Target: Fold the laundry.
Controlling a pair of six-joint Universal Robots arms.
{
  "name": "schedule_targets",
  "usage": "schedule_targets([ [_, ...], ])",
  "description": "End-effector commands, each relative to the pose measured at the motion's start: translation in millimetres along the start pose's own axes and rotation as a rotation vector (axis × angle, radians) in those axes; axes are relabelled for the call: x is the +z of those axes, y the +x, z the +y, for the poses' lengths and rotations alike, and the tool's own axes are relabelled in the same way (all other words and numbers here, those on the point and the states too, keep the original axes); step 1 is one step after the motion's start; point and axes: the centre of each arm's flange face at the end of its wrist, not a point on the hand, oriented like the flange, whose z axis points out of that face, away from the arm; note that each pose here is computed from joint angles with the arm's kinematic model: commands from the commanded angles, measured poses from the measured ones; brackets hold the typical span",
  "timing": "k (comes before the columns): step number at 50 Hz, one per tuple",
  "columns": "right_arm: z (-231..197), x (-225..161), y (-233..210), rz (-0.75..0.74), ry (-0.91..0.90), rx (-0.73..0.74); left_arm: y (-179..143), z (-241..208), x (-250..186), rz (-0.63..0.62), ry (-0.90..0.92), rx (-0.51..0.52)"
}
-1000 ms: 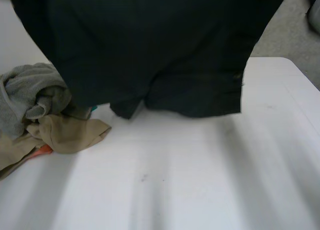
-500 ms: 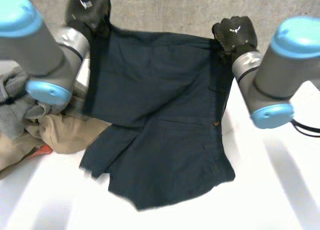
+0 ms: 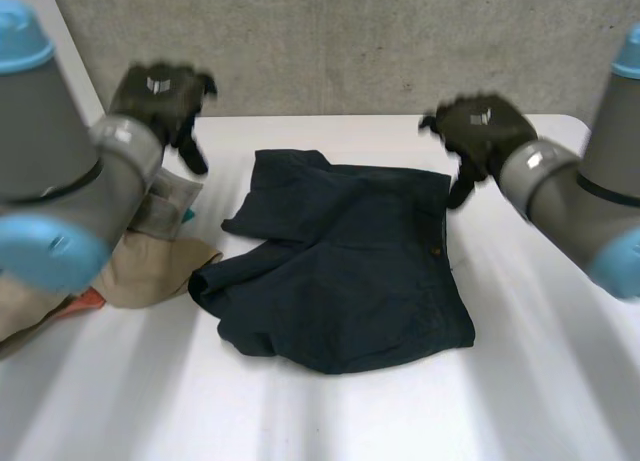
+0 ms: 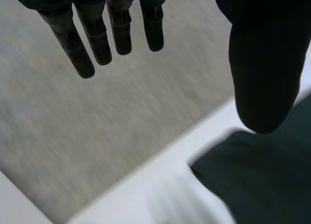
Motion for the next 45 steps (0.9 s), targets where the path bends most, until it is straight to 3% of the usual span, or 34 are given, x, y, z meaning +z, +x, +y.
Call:
schedule_targets([
  [1,48.0,-68.0,-27.3,-0.221,-0.291,-0.031,22.6,67.6,-92.6,0.211,-0.318,-0.024],
  [6,86.5,-94.5,-48.1,-0.303,-0.321,-0.024,30.4,113.1,-118.5,0.252,-0.465,-0.134],
  [17,134.3,-93.5,-65.2,-0.239,-0.178,-0.055,29.3,148.4,-99.7,0.208,-0.459,-0.248],
  [30,146.0,-80.6,-66.8,-0.214,-0.127,-0.082,45.7,154.6,-91.6,0.274,-0.468,-0.249],
  [45,129.6,-76.8,-61.0,-0.161,-0.049,-0.116,49.9,146.1,-75.1,0.217,-0.414,-0.174],
])
